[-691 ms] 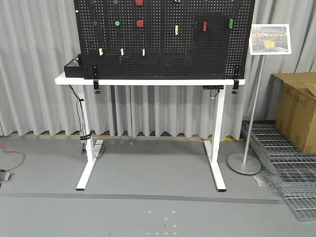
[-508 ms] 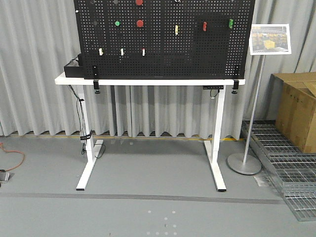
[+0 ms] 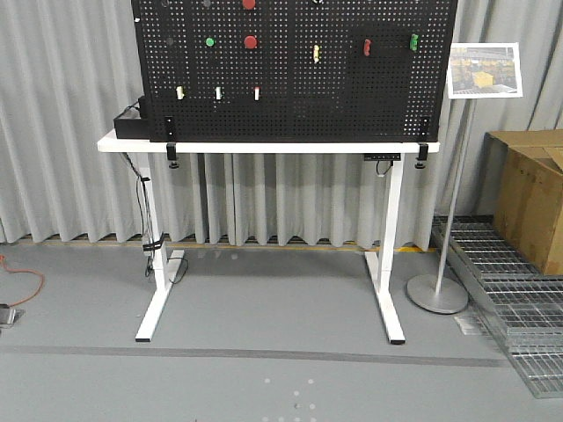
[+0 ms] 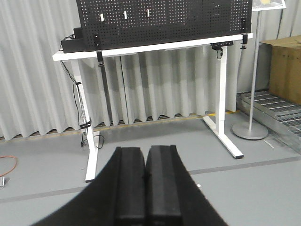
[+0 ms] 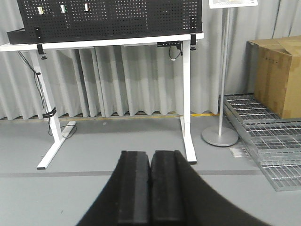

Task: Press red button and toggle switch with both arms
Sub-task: 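Drive the base forward up to the black pegboard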

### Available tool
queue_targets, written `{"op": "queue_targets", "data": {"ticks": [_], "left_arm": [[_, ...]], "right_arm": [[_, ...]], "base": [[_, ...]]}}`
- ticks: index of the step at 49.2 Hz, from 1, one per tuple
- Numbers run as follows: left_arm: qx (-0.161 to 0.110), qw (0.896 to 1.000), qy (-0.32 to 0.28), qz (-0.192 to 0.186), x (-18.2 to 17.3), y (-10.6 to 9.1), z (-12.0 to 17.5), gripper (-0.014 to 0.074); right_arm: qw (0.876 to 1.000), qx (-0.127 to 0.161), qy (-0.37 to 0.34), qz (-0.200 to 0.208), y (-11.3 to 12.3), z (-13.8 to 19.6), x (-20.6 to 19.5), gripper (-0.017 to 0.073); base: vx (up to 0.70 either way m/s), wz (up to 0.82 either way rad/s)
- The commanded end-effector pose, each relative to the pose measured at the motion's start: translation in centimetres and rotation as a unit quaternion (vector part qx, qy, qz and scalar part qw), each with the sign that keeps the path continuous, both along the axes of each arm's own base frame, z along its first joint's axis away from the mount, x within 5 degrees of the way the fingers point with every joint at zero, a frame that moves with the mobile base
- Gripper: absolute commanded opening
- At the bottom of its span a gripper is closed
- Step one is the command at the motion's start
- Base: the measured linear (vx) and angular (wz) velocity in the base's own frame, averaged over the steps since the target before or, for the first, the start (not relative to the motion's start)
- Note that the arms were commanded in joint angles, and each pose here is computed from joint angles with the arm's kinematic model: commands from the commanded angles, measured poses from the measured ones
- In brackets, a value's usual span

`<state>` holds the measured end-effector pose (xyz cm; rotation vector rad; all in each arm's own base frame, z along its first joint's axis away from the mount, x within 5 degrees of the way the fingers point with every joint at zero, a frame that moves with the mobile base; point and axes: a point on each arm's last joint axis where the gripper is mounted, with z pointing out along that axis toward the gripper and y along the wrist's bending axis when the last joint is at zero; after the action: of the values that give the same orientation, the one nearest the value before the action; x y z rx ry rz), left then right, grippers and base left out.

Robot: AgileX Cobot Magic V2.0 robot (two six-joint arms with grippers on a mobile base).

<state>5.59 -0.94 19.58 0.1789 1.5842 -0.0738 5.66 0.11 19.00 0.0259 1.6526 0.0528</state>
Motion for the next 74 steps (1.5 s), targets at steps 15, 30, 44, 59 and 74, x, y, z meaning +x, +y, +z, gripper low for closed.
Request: {"op": "queue_targets", "data": {"ticks": [15,30,44,59,74], "left_arm": [[-0.011,0.999,-0.031,0.004,0.02,0.07,-0.30,0.0002],[-0.011,0.999,-0.031,0.004,0.02,0.07,-0.30,0.0002],[-0.011,0.999,-0.031,0.004,0.02,0.07,-0.30,0.0002],[-0.011,0.999,-0.031,0.004,0.02,0.07,-0.30,0.0002],[-0.011,0.999,-0.031,0.004,0.02,0.07,-0.30,0.0002]], "right_arm": [[0.999,-0.003,-0.045,-0.001,-0.01,0.47,-0.06,-0.0003],[0.999,-0.003,-0.045,-0.001,-0.01,0.47,-0.06,-0.0003],[0.999,-0.003,-0.044,-0.001,-0.01,0.46,-0.06,-0.0003],[0.999,-0.003,-0.044,-0.001,-0.01,0.46,-0.06,-0.0003],[0.999,-0.003,-0.045,-0.001,-0.01,0.47,-0.06,-0.0003]], "base": [[0.23,-0.04],[0.43,0.04],[0.53,0.00],[0.52,-0.01],[0.49,-0.02]]}}
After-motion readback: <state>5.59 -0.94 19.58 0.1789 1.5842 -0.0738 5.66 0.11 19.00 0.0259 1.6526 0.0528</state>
